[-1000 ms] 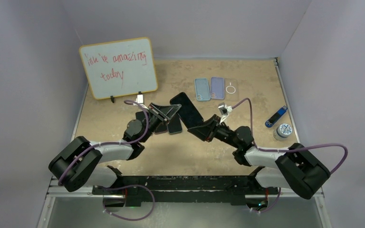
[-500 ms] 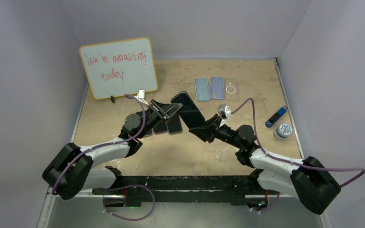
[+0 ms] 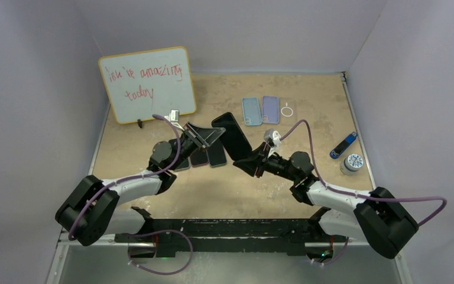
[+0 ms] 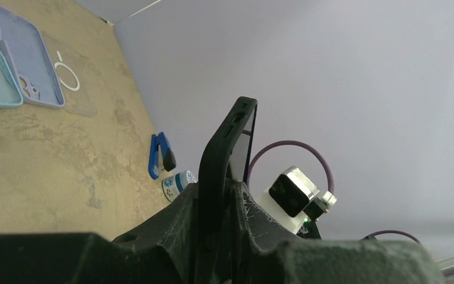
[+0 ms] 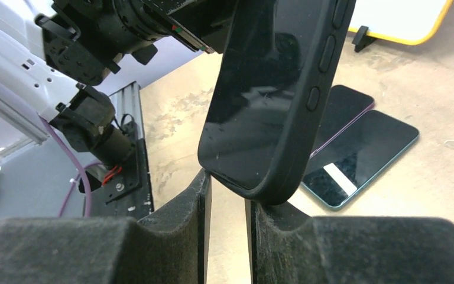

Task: Take the phone out of the phone case
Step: Remove the phone case from the phone.

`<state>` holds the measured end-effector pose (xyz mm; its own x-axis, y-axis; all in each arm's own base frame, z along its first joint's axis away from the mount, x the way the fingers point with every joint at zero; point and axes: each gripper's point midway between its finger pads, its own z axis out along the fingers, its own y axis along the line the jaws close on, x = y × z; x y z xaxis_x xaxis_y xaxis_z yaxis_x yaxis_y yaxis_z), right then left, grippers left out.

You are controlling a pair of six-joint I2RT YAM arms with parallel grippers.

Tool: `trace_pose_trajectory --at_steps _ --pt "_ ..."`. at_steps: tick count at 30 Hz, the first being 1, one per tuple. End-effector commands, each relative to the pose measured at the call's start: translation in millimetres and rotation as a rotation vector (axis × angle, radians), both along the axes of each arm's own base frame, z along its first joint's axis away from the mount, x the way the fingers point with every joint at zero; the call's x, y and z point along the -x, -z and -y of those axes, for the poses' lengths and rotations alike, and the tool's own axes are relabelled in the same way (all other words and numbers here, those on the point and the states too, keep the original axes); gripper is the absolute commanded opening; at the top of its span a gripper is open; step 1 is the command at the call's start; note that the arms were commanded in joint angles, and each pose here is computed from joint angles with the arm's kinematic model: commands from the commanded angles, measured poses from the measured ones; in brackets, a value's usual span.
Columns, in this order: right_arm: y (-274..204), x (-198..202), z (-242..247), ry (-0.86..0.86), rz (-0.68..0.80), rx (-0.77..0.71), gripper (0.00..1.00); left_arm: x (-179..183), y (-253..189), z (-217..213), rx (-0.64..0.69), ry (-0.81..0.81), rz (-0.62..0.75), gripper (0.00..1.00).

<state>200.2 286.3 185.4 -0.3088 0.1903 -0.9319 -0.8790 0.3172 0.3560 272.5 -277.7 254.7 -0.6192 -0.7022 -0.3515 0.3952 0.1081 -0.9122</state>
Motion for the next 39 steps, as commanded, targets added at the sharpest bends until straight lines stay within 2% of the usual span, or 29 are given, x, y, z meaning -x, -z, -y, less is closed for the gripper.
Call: trace_pose_trajectory --at_steps 1,6,11,13,15,19,24,30,35,39 --pt "-49 -4 -7 -0.033 0.048 -0.151 0.0 30 -26 8 0.058 0.109 0.174 0.0" --pt "-63 6 -10 -0.087 -0.007 -0.215 0.0 38 -35 7 0.078 0.12 0.257 0.0" --pt "-62 7 -7 -0.076 -0.041 -0.229 0.02 39 -35 -3 0.104 0.08 0.264 0.0" --pt "-57 8 -6 -0.067 -0.051 -0.222 0.1 38 -35 -6 0.111 0.066 0.253 0.0" --pt "-51 9 -5 -0.064 -0.057 -0.206 0.24 39 -39 -7 0.118 0.064 0.253 0.0" --pt "-33 13 0 -0.06 -0.073 -0.148 0.34 40 -47 -12 0.112 0.074 0.269 0.0" --pt "-22 23 2 -0.103 -0.017 -0.018 0.51 33 -44 -23 0.022 0.079 0.272 0.0" --pt "-21 33 4 -0.168 0.044 0.08 0.67 44 -48 -22 -0.072 0.164 0.341 0.0" --pt "-25 36 2 -0.202 0.065 0.09 0.68 59 -55 -15 -0.11 0.256 0.409 0.0" --pt "-31 43 -1 -0.261 0.078 0.094 0.65 68 -61 -12 -0.137 0.31 0.449 0.0"
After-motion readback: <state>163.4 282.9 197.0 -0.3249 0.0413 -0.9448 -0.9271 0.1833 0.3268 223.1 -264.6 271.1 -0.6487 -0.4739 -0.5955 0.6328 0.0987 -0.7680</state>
